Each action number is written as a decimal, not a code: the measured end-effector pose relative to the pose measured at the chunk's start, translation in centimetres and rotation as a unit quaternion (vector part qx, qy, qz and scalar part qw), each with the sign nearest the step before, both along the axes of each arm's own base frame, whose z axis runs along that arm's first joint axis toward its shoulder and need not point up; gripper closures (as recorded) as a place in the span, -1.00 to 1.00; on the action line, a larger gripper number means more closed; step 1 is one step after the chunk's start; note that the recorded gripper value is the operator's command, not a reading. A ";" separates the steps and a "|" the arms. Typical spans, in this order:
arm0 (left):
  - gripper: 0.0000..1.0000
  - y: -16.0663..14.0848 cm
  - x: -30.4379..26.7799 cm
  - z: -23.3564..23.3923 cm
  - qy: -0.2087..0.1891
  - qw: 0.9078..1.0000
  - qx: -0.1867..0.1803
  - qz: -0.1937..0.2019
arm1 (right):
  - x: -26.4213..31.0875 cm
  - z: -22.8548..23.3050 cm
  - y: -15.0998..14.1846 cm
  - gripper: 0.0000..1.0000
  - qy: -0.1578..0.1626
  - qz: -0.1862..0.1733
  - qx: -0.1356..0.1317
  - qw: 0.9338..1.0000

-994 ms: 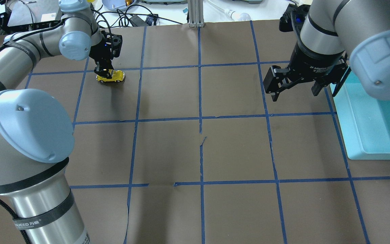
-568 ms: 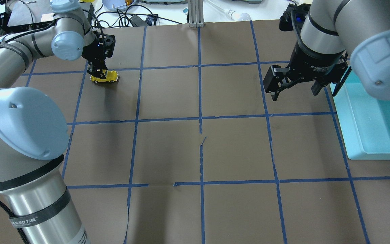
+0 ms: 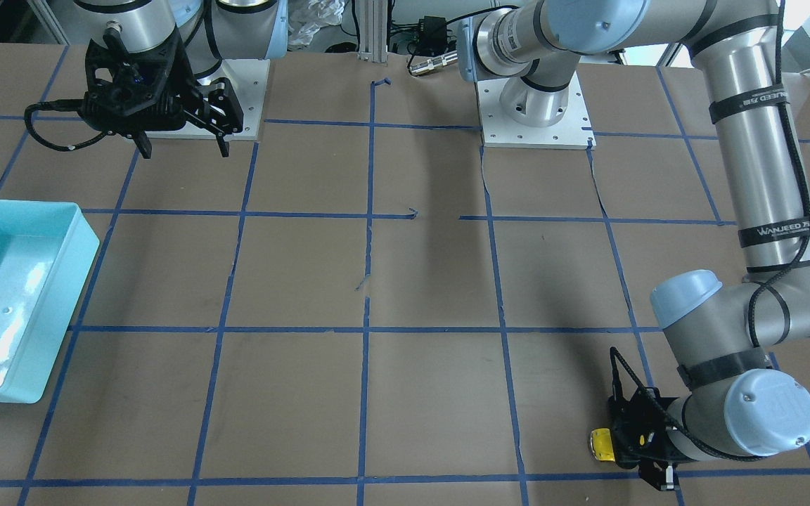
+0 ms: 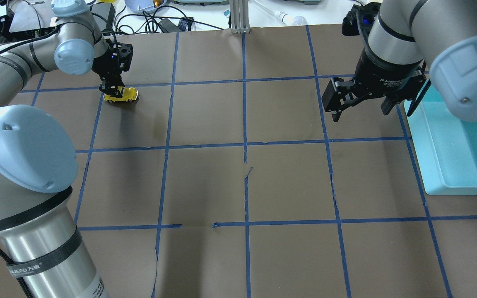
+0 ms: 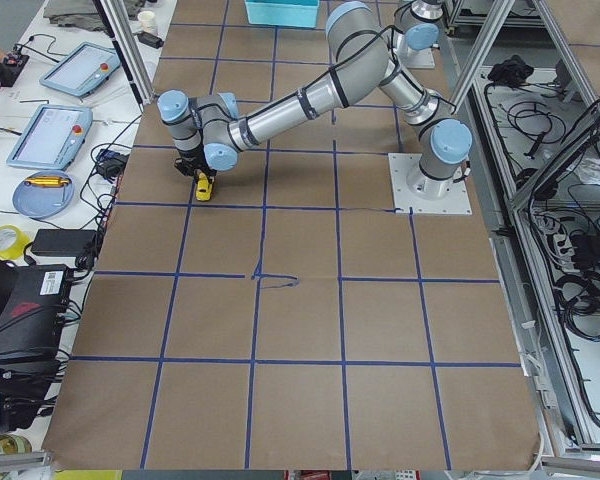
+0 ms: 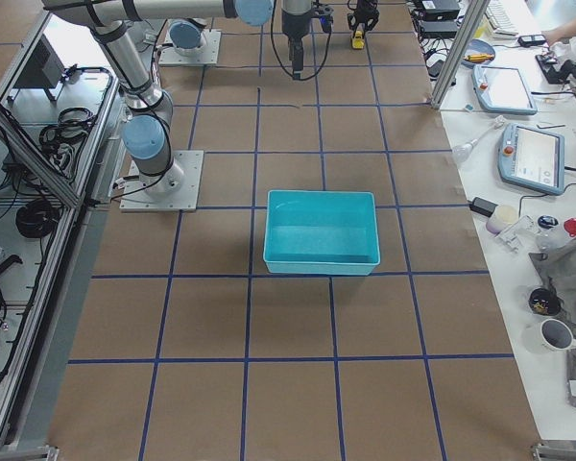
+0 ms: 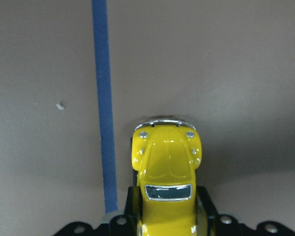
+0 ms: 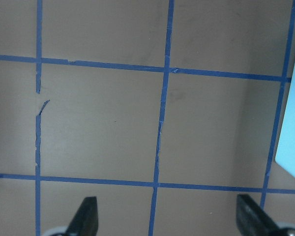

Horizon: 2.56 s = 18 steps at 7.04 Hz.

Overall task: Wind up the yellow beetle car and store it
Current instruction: 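Pull the held car backward along the table with the left gripper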

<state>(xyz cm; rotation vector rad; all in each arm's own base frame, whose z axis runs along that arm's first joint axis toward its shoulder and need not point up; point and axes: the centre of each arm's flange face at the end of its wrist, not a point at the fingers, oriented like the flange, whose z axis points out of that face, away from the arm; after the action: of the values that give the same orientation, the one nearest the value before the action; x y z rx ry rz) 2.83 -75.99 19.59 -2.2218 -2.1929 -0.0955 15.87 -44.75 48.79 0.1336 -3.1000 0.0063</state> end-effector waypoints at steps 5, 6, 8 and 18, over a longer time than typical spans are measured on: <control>1.00 0.3 3.1 0.0 0.002 1.000 0.001 -0.001 | 0.0 0.2 0.0 -1.00 0.000 0.000 -0.002 1.000; 1.00 0.3 3.7 0.0 0.001 1.000 0.002 0.001 | 0.0 0.1 0.0 -1.00 -0.002 0.000 -0.002 1.000; 1.00 0.4 5.0 -0.1 0.002 1.000 0.002 -0.001 | 0.1 0.2 -0.2 -1.00 -0.014 0.011 -0.005 1.000; -1.00 0.8 8.9 -0.5 0.004 1.000 0.000 -0.017 | -1.5 1.9 -2.4 -1.00 -0.015 -0.003 -0.015 1.000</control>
<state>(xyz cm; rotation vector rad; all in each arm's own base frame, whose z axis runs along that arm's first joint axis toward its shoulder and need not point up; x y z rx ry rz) 11.72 -75.19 19.07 -2.2555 -2.1519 -0.0859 14.38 -47.12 50.65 0.1257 -3.1292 0.0561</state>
